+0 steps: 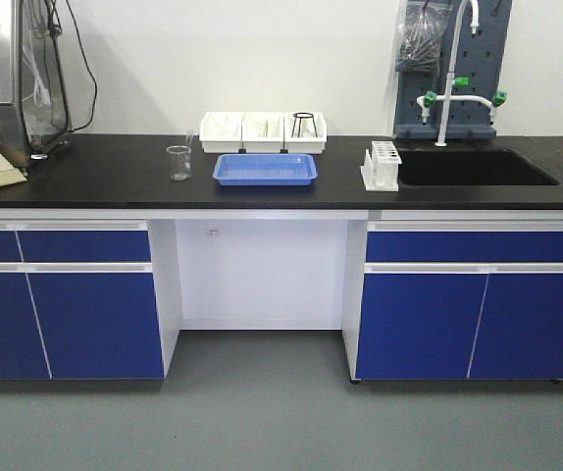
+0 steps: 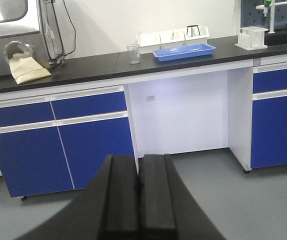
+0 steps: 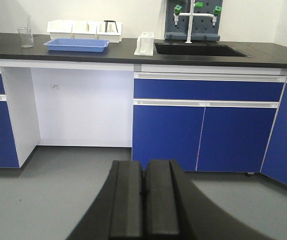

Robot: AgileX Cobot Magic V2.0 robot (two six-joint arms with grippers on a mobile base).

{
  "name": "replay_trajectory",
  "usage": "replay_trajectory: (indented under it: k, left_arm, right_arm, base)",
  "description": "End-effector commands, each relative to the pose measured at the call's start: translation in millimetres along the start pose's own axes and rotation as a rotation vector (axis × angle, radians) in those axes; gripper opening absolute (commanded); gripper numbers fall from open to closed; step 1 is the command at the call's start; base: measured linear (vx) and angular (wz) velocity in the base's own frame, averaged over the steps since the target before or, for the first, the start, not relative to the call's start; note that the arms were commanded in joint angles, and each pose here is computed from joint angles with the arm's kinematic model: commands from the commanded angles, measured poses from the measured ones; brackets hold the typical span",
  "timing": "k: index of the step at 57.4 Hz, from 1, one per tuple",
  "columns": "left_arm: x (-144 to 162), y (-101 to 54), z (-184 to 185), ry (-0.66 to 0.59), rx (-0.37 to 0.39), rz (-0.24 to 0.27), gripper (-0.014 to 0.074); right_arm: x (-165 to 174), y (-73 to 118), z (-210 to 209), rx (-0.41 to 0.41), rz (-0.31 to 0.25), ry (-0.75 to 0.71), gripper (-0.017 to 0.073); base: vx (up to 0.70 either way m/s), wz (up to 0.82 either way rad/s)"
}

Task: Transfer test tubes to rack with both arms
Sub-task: 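Drive the base toward the bench with the white bins and blue tray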

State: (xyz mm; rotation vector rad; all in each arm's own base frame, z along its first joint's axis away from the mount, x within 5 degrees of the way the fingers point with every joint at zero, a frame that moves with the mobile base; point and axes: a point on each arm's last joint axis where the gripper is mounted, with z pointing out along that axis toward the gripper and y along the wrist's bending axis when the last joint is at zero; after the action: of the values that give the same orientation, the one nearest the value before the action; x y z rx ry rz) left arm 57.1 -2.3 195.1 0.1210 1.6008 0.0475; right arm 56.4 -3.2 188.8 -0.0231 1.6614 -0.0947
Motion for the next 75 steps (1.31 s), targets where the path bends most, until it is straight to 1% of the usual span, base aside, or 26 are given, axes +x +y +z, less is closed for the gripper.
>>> replay_trajectory:
  k: [1,38,75]
  left_arm:
    - [-15.7,1.4,-0.8,-0.092,-0.008,-0.014,-0.0004]
    - [-15.7,1.4,-0.8,-0.092,-0.008,-0.014,-0.0004]
    - [-15.7,1.4,-0.8,-0.092,-0.008,-0.014,-0.0004]
  right_arm:
    - [-4.0,0.3,-0.2,-0.001,-0.017,-0.081,-0.0008]
    - [-4.0,0.3,-0.2,-0.001,-0.017,-0.081,-0.0008]
    - [-3.8,0.3,-0.2,0.0,-0.017,-0.079,-0.0008]
  base:
    - [0.0,0.0]
    - [0.03,-0.01]
    - [0.16,0.05]
